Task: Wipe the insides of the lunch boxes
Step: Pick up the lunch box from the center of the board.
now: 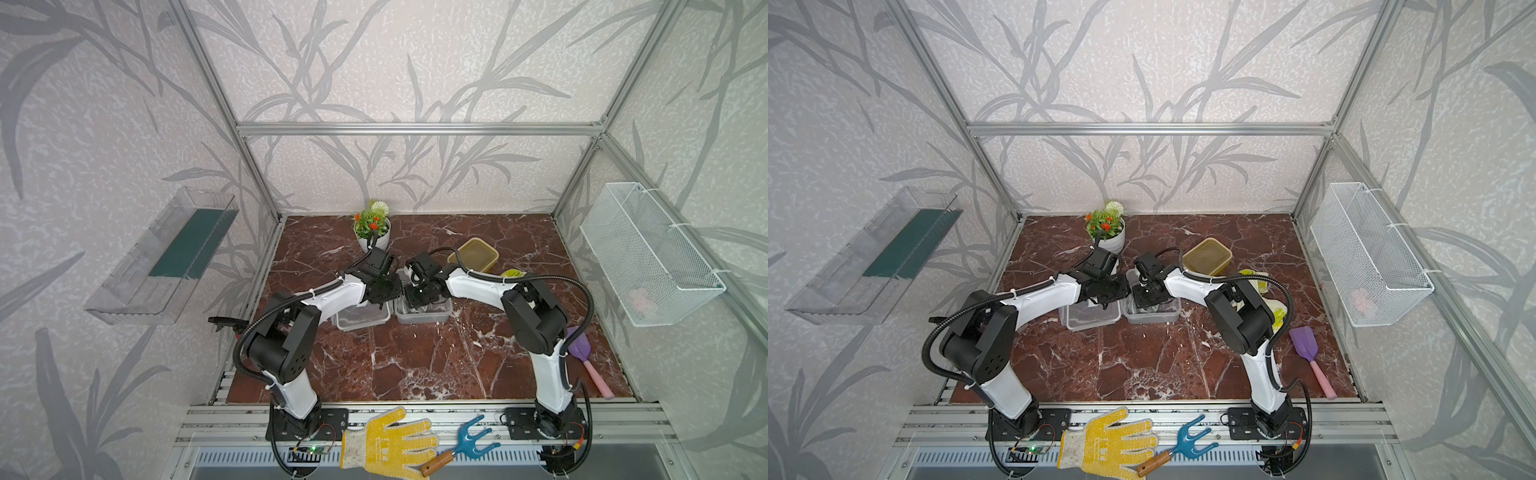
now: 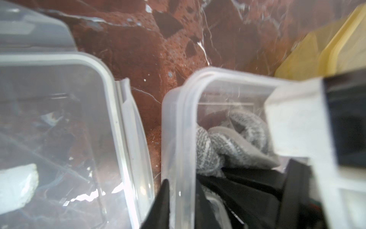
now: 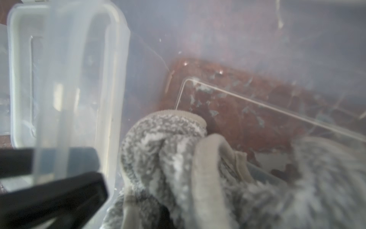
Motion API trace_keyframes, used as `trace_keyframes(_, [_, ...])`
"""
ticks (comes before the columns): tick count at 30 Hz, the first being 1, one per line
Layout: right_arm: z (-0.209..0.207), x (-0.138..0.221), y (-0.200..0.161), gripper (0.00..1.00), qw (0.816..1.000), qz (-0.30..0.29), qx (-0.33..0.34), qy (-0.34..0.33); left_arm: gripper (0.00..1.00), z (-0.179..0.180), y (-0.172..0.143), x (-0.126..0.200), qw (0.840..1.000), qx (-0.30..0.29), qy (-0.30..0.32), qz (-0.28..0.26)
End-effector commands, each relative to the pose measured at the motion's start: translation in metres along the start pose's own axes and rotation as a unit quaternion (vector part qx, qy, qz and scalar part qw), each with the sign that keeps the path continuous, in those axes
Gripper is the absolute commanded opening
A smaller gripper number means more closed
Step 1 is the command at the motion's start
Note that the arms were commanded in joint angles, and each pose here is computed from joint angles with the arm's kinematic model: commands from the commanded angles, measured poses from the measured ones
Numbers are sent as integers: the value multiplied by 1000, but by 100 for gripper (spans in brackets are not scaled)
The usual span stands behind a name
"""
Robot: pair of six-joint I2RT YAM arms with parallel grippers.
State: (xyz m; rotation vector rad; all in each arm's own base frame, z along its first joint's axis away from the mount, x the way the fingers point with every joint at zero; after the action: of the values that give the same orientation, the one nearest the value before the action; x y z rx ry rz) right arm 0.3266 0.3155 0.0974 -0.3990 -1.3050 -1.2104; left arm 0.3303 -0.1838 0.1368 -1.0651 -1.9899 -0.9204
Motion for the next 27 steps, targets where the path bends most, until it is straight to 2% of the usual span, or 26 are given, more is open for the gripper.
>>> trace_keyframes(1, [3,8,-11,0,1000,20,-16,13,28,-10,10,17,998,23,-46,-36])
trace_keyframes(3, [2,10,-12,0,1000,20,-20,10,37,-12,11,20,997,24,-62,-41])
trace_keyframes(5, [0,11,-12,0,1000,18,-21,3,42,-12,11,20,996,22,-72,-39])
trace_keyframes(10, [0,16,-9,0,1000,11,-24,6,42,6,15,26,996,38,-77,-27])
trace_keyframes(13, [0,21,-7,0,1000,7,-18,3,41,17,16,30,994,44,-97,-18])
trace_keyframes(16, [3,22,-8,0,1000,11,-16,9,38,14,12,27,993,25,-114,5])
trace_keyframes(20, [12,24,-13,0,1000,29,-4,6,34,14,11,12,991,29,-130,27])
trace_keyframes(23, [19,28,-11,0,999,31,-10,17,28,12,11,-1,988,34,-145,45])
trace_keyframes(27, [23,43,1,0,1000,14,-20,16,24,17,10,-9,989,39,-138,47])
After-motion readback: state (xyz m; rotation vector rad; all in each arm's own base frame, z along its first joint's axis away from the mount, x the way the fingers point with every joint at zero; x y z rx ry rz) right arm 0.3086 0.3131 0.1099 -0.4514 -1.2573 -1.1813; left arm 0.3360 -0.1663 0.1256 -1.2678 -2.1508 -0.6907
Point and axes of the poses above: each gripper's point midway between its finger pads, its own x axis back along the fingers, its own z axis along the line the jaws close on, y = z × x, the point moved 8 cm from there along x, back along the fingers, and after that the axes turned 9 degrees about x, right-handed, at the moved point
